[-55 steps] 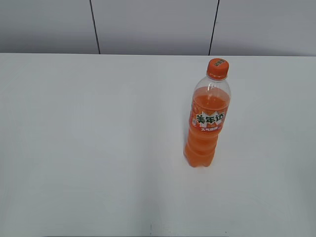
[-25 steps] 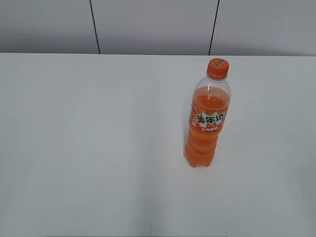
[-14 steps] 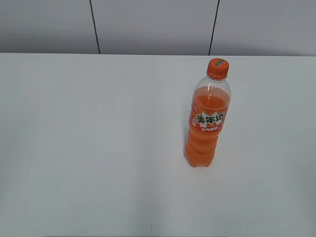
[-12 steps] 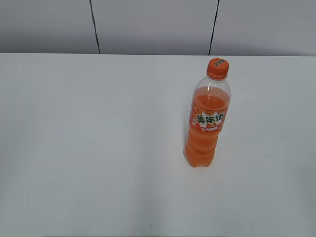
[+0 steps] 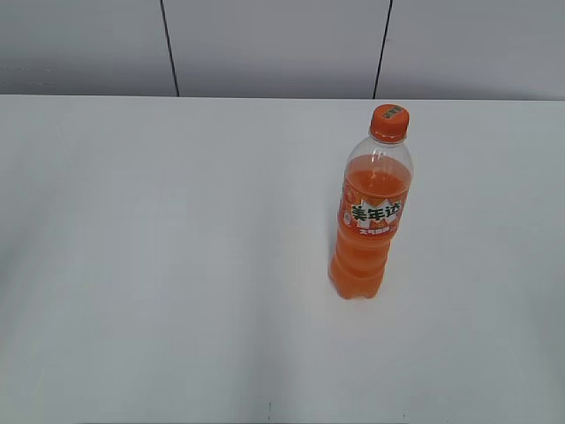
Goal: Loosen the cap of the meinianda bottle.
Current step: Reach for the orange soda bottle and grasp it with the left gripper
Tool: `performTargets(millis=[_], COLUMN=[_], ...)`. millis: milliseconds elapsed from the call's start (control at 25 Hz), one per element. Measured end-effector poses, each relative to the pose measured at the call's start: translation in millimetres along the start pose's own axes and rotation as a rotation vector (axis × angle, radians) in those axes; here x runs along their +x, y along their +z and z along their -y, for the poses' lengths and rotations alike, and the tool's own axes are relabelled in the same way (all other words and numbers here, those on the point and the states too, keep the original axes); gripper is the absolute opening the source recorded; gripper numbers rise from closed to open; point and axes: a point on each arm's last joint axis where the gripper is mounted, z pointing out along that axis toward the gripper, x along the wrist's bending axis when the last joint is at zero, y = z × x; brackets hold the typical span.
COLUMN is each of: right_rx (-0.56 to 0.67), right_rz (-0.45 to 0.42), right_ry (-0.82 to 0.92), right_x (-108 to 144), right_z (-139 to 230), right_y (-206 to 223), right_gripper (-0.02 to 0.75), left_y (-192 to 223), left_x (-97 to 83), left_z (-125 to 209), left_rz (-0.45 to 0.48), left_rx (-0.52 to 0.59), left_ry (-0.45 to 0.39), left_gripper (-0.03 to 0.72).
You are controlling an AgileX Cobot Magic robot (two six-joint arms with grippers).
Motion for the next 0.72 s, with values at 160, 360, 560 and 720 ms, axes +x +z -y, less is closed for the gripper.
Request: performTargets(millis=[160, 360, 560, 720], right_rx=[0.0, 0.0, 0.0, 0.0], right_rz=[0.0, 0.0, 0.0, 0.0], right_ry=[0.0, 0.0, 0.0, 0.0], right_x=[0, 0, 0, 0], right_z=[0, 0, 0, 0], right_y=[0, 0, 0, 0], right_gripper=[0.577, 0.577, 0.577, 0.577], left_y=[13, 36, 61, 84], left_x=[-0.9, -3.0, -5.9, -8.9], left_z=[-3, 9, 28, 45], left_rz=[0.006, 0.018, 0.032, 0.045], left_rx=[-0.069, -0.037, 0.025, 0.049], left_ry=[-0.001, -0.003, -0.007, -0.011], left_gripper=[0.426, 0.411, 0.405, 0.405])
